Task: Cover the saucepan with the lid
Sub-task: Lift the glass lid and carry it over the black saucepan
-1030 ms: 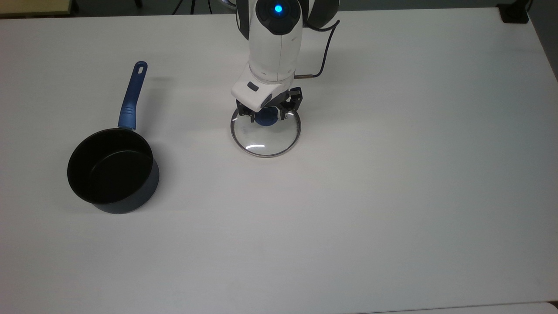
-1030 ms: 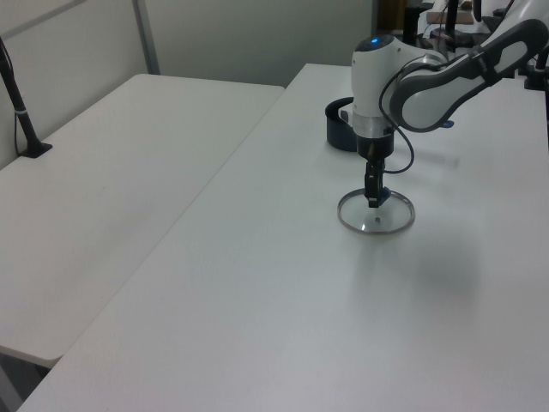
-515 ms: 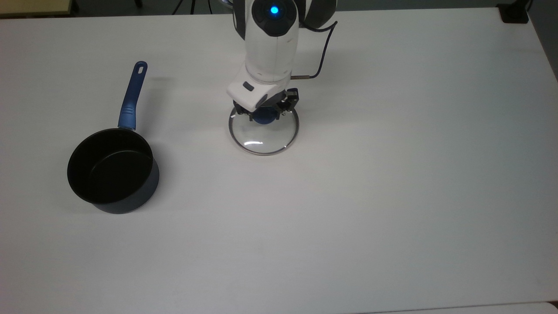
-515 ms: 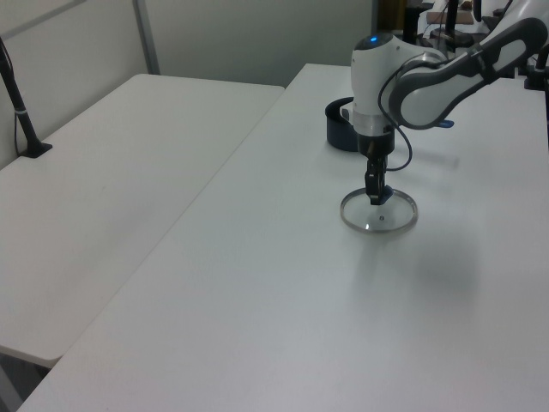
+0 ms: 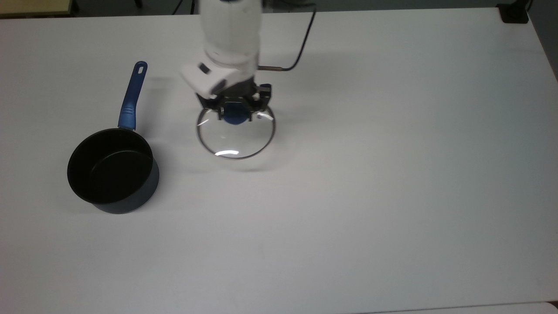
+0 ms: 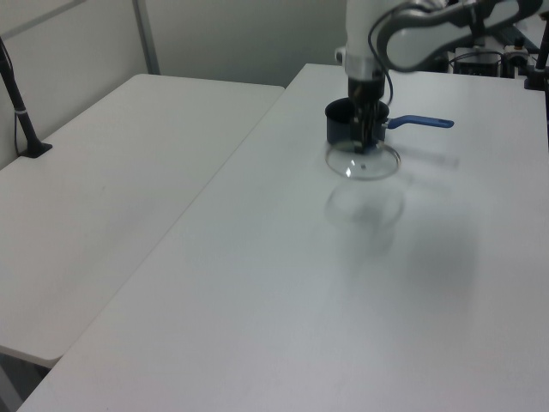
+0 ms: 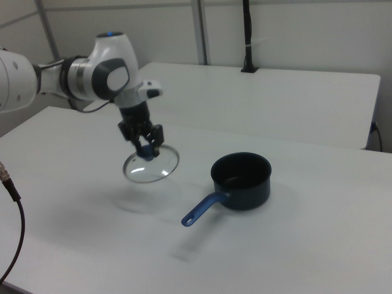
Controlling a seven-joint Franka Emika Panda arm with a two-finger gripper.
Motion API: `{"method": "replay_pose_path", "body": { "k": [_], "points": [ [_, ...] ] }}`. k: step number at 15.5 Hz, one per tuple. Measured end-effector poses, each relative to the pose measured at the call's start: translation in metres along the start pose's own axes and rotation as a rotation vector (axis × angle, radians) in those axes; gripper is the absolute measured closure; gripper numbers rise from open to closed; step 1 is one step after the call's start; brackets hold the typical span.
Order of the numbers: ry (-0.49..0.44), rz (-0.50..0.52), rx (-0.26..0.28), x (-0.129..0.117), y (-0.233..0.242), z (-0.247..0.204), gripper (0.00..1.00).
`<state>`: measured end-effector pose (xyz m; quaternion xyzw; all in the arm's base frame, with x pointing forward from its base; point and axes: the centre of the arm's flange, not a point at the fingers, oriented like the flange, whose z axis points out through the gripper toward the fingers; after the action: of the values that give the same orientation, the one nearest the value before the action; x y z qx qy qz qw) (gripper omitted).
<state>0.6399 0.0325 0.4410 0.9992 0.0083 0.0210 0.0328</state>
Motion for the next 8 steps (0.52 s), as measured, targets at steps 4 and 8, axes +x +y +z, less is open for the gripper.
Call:
{"method": "replay_pose_path", "body": {
  "k": [4, 8],
  "points": [
    [0.077, 0.042, -0.006, 0.014, 0.051, -0.036, 0.38],
    [0.117, 0.075, -0.019, 0.017, 0.105, -0.056, 0.38]
  ]
}}
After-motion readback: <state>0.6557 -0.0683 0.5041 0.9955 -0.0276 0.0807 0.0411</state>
